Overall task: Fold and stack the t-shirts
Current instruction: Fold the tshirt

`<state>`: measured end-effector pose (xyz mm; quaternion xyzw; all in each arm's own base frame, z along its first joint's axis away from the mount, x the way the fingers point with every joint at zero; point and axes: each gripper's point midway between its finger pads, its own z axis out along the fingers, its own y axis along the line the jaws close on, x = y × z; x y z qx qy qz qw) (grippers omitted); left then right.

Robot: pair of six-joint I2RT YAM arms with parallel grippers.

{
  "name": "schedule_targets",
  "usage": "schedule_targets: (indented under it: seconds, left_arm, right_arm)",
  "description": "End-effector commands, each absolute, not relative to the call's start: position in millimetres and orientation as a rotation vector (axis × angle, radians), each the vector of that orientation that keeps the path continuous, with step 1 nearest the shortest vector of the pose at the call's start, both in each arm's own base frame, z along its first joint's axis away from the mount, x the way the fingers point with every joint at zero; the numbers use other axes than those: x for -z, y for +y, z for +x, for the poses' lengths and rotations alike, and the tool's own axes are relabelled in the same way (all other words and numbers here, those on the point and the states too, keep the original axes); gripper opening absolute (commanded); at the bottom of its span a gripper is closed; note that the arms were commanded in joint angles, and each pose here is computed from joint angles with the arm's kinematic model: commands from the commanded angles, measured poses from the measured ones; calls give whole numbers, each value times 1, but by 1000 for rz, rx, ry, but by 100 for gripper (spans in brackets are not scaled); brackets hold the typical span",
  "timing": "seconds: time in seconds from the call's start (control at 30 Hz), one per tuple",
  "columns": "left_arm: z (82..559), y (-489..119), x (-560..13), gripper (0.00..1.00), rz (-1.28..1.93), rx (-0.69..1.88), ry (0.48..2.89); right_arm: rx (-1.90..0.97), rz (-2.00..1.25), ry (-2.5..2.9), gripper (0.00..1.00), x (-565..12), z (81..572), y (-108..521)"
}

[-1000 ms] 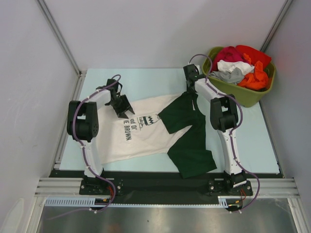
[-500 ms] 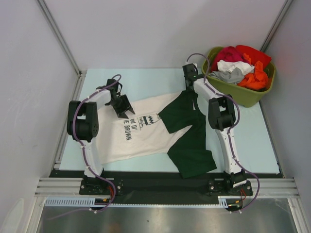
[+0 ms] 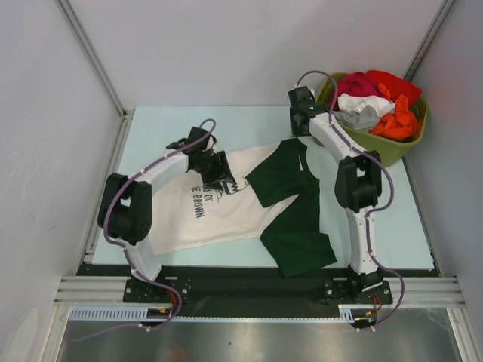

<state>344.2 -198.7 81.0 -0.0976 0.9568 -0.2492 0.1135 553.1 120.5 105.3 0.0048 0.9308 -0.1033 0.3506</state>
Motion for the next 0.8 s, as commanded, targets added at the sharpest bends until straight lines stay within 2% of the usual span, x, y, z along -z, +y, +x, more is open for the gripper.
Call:
schedule_targets:
  seconds: [0.0,0.03,0.07,0.13,0.17,0.23,0.3,0.5,0.67,0.77]
  left_arm:
    - [322,-249,-98,60,-189,948,2747]
    - [324,-263,-104,60,-164,1037,2700]
    - [321,-270,-103,60,-170,1078,2693]
    - [316,-284,-97,60,-188,1141,2677]
    - [313,-292,-97,60,-188,1160,2677]
    - [313,-302,-93,61,-174,1185,2666]
    - [308,-313,-90,62,-167,1196,2675]
    - [307,-333,-66,63,-211,1197,2721]
    - [306,-330,-43,55,-280,1105,2803]
    - [305,-329,-38,55,-286,1074,2823]
  right_arm:
    - [23,73,2392,51,-180,504,134]
    - [-58,73,2401,51,-184,493,141]
    - [-98,40,2490,52,-154,466,143]
    - [-321,-21,2440,52,-176,442,163]
    - [-363,-53,2487,52,-148,420,165]
    - [-418,-92,2452,53,-155,399,165]
    - [-503,-91,2491,56,-137,379,159]
    - [-829,39,2430,57,-119,365,140]
    - [-887,104,2453,55,-101,364,135]
    - [-872,121,2476,54,-93,362,133]
